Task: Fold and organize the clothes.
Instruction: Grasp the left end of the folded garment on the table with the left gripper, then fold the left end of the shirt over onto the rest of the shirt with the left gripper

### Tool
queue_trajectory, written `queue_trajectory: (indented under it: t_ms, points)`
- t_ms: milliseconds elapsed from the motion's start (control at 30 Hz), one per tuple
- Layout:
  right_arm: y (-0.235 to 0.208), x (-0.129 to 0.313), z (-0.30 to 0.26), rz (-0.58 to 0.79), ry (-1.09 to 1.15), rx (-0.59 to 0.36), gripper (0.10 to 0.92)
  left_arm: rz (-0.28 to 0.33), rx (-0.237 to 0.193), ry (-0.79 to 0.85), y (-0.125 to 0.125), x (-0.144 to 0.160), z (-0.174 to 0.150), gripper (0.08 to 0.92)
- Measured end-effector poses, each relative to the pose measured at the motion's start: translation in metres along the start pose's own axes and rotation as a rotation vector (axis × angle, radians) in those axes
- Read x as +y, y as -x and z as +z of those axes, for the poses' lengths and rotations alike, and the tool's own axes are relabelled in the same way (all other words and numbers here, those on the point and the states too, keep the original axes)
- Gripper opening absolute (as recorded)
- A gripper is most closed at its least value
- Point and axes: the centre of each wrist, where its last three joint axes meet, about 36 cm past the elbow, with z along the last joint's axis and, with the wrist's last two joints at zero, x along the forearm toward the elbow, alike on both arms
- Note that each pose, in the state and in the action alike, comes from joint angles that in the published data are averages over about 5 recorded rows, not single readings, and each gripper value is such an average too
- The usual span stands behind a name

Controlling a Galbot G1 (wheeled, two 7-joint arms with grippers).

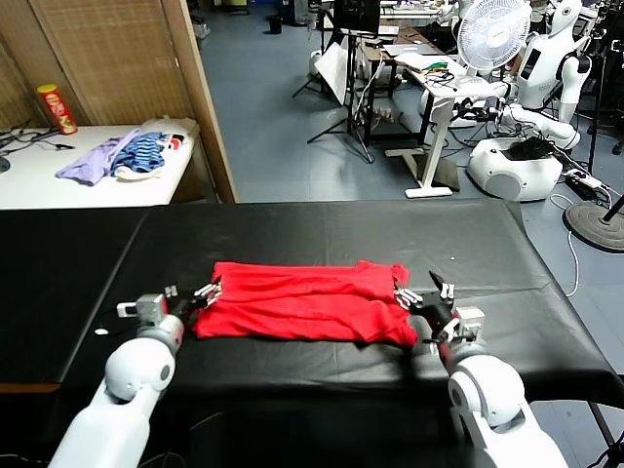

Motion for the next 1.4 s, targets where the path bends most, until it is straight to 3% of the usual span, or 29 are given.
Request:
queue_trajectory:
  t_ms: [133,267,633,867,1100,1267,1400]
  points:
    - [-0.004,0.001,0.001,0.0,-0.003,0.002,0.798,0.024,0.028,-0.041,-0.001,-0.001,0.013,0.783]
    - [-0.007,0.003,0.001,0.0,-0.007,0.001,0.798,0.035,0.041,-0.057,0.0,-0.005,0.022,0.705]
    - [-0.006,0.008,0.002,-0.003,-0.014,-0.001,0.798,0.026,0.026,0.03,-0.003,-0.024,0.039,0.17]
    - [-0.005,0.006,-0.003,0.006,-0.013,-0.012,0.798,-0.009,-0.023,0.173,-0.002,-0.026,0.042,0.152]
    - [-0.009,0.007,-0.008,0.012,-0.006,-0.02,0.798,-0.163,-0.115,0.503,0.001,0.019,0.025,0.151]
    - [-0.012,0.011,-0.009,0.012,0.004,-0.021,0.798,-0.253,-0.127,0.676,-0.01,0.064,-0.001,0.151]
    - [-0.015,0.012,-0.008,0.017,0.007,-0.018,0.798,-0.254,-0.113,0.709,-0.019,0.064,-0.01,0.151]
